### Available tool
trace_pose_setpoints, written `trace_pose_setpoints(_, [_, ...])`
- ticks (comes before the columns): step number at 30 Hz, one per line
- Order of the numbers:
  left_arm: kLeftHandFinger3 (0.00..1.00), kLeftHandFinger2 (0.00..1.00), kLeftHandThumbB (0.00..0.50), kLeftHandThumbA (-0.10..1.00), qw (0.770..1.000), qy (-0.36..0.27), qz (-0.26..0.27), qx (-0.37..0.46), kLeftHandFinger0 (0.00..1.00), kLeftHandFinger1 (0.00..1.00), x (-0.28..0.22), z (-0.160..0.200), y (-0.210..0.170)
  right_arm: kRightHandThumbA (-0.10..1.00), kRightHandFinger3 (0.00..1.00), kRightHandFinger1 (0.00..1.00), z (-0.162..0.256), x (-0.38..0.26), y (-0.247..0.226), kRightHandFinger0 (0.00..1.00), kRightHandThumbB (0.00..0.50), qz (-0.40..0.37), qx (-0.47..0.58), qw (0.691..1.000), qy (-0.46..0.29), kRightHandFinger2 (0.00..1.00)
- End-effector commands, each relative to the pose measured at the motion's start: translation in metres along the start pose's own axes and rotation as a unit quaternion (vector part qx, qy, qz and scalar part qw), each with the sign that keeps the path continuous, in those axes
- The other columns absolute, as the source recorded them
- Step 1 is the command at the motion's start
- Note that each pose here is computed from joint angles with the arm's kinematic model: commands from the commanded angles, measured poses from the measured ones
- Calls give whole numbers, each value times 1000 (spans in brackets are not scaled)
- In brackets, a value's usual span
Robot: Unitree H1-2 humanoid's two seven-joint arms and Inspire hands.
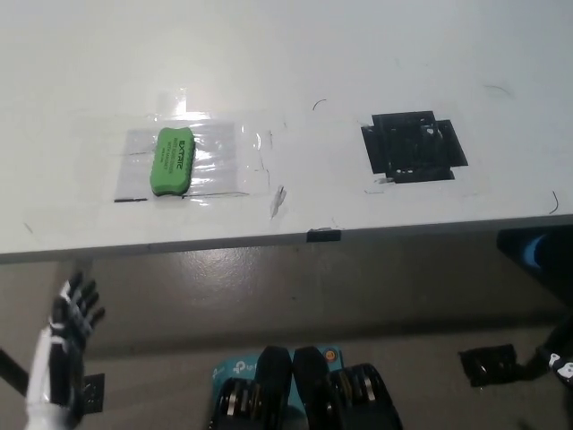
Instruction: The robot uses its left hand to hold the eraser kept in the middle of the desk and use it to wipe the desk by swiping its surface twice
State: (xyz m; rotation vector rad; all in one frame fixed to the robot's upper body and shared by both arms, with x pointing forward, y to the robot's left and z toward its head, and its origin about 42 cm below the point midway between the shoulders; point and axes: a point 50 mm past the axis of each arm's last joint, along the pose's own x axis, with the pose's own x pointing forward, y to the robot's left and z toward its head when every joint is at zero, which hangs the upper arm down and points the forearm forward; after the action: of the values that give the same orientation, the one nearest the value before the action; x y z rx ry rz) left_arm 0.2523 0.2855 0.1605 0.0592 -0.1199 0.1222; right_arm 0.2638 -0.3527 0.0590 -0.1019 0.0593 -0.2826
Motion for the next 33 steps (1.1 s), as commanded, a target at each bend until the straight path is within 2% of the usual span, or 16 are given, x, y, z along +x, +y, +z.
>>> trace_pose_setpoints(1, [1000, 1000, 191, 1000, 993, -104, -49, 37, 1000, 1000, 29, 88, 13, 1000, 1000, 1000, 12, 0, -4, 1000, 439, -2, -2, 999, -37, 1000])
trace_pose_setpoints(4, [1000, 1000, 164, 1000, 979, -171, -58, 94, 1000, 1000, 60, 146, 29, 1000, 1000, 1000, 13, 1, -5, 1000, 447, -5, -9, 999, -36, 1000])
trace_pose_setpoints(7, [1000, 1000, 214, 1000, 969, -190, -65, 146, 1000, 1000, 105, 180, 43, 1000, 1000, 1000, 14, 3, -7, 1000, 463, -3, -10, 999, -39, 1000])
trace_pose_setpoints(10, [1000, 1000, 238, 1000, 962, -202, -81, 165, 1000, 1000, 135, 183, 49, 1000, 1000, 1000, 14, 2, -7, 1000, 496, -5, -16, 999, -29, 1000])
trace_pose_setpoints(12, [1000, 1000, 272, 1000, 958, -175, -90, 207, 1000, 1000, 163, 192, 48, 1000, 1000, 1000, 13, 0, -8, 1000, 486, -5, -17, 999, -30, 1000])
trace_pose_setpoints(15, [1000, 1000, 263, 1000, 947, -172, -88, 258, 1000, 1000, 188, 199, 41, 1000, 1000, 1000, 16, 2, -9, 1000, 475, -1, -25, 999, -34, 1000])
trace_pose_setpoints(16, [1000, 1000, 281, 1000, 941, -172, -87, 279, 1000, 1000, 198, 199, 37, 1000, 1000, 1000, 16, 3, -9, 1000, 471, -2, -25, 999, -35, 1000])
trace_pose_setpoints(18, [1000, 1000, 218, 1000, 929, -172, -86, 317, 1000, 1000, 217, 193, 24, 1000, 1000, 1000, 17, 3, -10, 1000, 493, -1, -22, 999, -34, 1000])
trace_pose_setpoints(20, [1000, 1000, 236, 1000, 905, -169, -92, 379, 1000, 1000, 234, 182, 9, 1000, 1000, 1000, 17, 2, -10, 1000, 500, -2, -26, 999, -29, 1000])
trace_pose_setpoints(22, [1000, 1000, 261, 1000, 896, -169, -96, 399, 1000, 1000, 240, 178, 3, 1000, 1000, 1000, 17, 2, -10, 1000, 500, -1, -26, 999, -29, 1000])
trace_pose_setpoints(24, [1000, 1000, 238, 1000, 864, -179, -109, 459, 1000, 1000, 250, 173, -9, 1000, 1000, 1000, 18, 3, -9, 1000, 500, -2, -24, 999, -32, 1000])
trace_pose_setpoints(26, [1000, 1000, 262, 1000, 818, -172, -119, 536, 1000, 1000, 258, 167, -21, 1000, 1000, 1000, 18, 3, -9, 1000, 500, 0, -26, 999, -33, 1000])
trace_pose_setpoints(27, [1000, 1000, 262, 1000, 817, -173, -119, 537, 1000, 1000, 258, 167, -21, 1000, 1000, 1000, 18, 3, -9, 1000, 500, 0, -26, 999, -34, 1000])
trace_pose_setpoints(28, [1000, 1000, 222, 1000, 770, -176, -133, 599, 1000, 1000, 264, 159, -30, 1000, 1000, 1000, 18, 3, -10, 1000, 497, 3, -27, 999, -33, 1000])
trace_pose_setpoints(29, [1000, 1000, 200, 1000, 739, -167, -144, 637, 1000, 1000, 269, 157, -34, 1000, 1000, 1000, 18, 3, -10, 1000, 494, -1, -24, 999, -35, 1000])
trace_pose_setpoints(33, [1000, 1000, 257, 1000, 681, -168, -161, 694, 1000, 1000, 274, 146, -49, 1000, 1000, 1000, 18, 3, -11, 1000, 500, 0, -20, 999, -31, 1000])
